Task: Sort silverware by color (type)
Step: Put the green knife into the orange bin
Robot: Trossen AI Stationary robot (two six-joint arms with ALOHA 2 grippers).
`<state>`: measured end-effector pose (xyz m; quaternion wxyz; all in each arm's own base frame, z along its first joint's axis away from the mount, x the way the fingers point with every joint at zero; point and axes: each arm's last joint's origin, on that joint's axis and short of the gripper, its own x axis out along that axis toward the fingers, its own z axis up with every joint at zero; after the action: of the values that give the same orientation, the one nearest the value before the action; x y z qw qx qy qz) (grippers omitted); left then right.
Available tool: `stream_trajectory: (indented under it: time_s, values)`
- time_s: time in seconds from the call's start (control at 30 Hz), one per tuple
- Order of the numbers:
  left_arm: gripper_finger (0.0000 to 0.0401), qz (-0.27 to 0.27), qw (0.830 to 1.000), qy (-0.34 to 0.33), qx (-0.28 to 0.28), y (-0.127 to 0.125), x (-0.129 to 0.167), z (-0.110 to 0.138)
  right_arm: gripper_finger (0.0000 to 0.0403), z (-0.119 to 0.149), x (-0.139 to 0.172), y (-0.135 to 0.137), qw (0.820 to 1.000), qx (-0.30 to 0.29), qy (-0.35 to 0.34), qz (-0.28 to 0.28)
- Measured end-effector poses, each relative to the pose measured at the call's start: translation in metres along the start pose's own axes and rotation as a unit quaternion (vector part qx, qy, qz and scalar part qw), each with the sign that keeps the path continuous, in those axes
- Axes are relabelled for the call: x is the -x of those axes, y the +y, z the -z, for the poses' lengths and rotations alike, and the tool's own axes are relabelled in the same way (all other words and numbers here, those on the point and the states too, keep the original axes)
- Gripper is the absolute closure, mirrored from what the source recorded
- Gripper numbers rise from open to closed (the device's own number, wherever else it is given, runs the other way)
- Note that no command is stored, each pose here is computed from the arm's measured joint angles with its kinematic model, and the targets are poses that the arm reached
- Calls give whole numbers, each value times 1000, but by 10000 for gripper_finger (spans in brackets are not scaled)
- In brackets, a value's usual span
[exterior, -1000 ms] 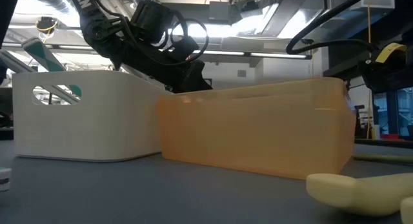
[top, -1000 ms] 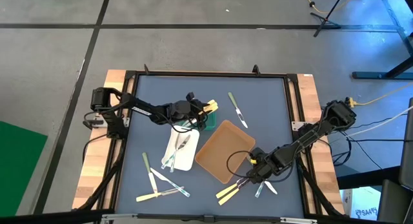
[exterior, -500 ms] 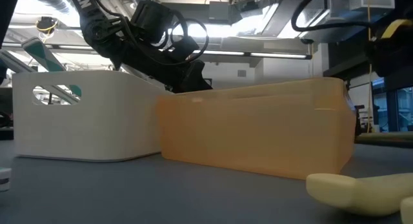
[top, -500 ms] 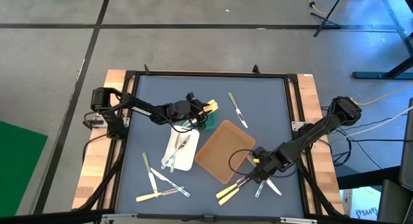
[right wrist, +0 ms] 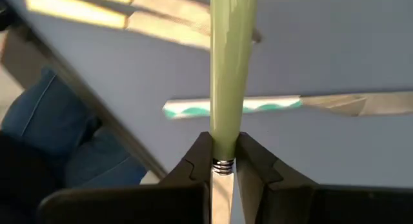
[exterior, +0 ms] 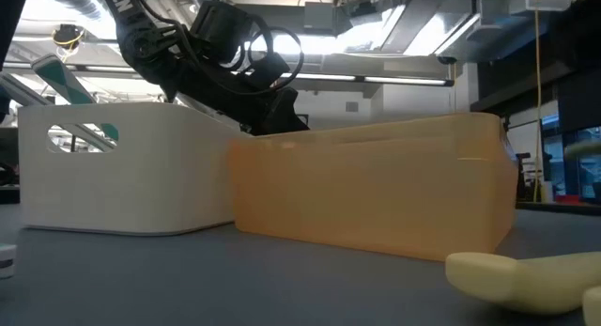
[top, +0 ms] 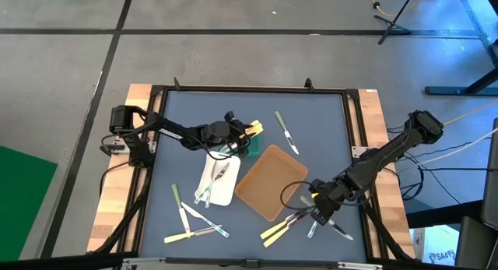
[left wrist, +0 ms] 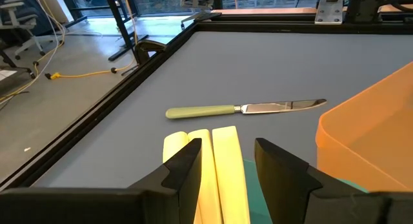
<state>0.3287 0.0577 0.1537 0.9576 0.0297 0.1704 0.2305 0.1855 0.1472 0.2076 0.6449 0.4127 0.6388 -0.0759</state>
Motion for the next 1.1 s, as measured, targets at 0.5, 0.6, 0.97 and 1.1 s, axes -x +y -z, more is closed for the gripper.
stream_trajectory:
  time_s: [0.5,0.6,0.97,1.1]
  values:
    - [264,0,1000,0,0,0,0,0,372,0,40,8,980,50,-159,-111]
    - [264,0,1000,0,0,0,0,0,372,-4,43,12,964,41,-234,-122]
    - [264,0,1000,0,0,0,0,0,372,-43,59,17,863,-56,-484,-131]
    - [264,0,1000,0,0,0,0,0,372,-61,54,23,850,-49,-508,-133]
